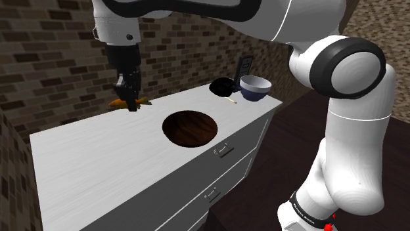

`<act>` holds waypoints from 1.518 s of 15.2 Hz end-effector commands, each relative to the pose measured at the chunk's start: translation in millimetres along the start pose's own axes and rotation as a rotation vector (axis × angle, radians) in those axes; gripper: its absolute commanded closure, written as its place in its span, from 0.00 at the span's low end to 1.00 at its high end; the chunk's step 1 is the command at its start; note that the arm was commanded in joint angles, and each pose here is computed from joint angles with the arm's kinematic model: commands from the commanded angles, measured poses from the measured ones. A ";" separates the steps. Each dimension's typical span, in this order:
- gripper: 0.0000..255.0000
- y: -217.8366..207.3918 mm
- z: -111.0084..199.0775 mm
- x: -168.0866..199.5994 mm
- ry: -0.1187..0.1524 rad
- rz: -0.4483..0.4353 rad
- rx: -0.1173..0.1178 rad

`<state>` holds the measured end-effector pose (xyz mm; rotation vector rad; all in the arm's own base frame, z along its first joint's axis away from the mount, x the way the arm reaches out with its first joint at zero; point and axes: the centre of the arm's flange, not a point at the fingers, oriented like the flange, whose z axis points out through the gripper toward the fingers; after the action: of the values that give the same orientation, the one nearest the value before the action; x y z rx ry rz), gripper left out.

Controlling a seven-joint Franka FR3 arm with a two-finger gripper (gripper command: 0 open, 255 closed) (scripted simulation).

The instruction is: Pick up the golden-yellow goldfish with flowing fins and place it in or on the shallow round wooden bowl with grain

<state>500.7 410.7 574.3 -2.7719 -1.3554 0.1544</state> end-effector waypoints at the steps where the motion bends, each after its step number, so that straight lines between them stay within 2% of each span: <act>1: 1.00 -1.3 -9.8 0.5 0.000 0.000 0.000; 14: 1.00 23.1 2.4 -168.9 0.000 0.000 0.000; 23: 1.00 27.5 44.6 -170.2 0.000 0.000 0.000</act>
<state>414.1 258.5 544.0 -2.7719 -1.3556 0.1559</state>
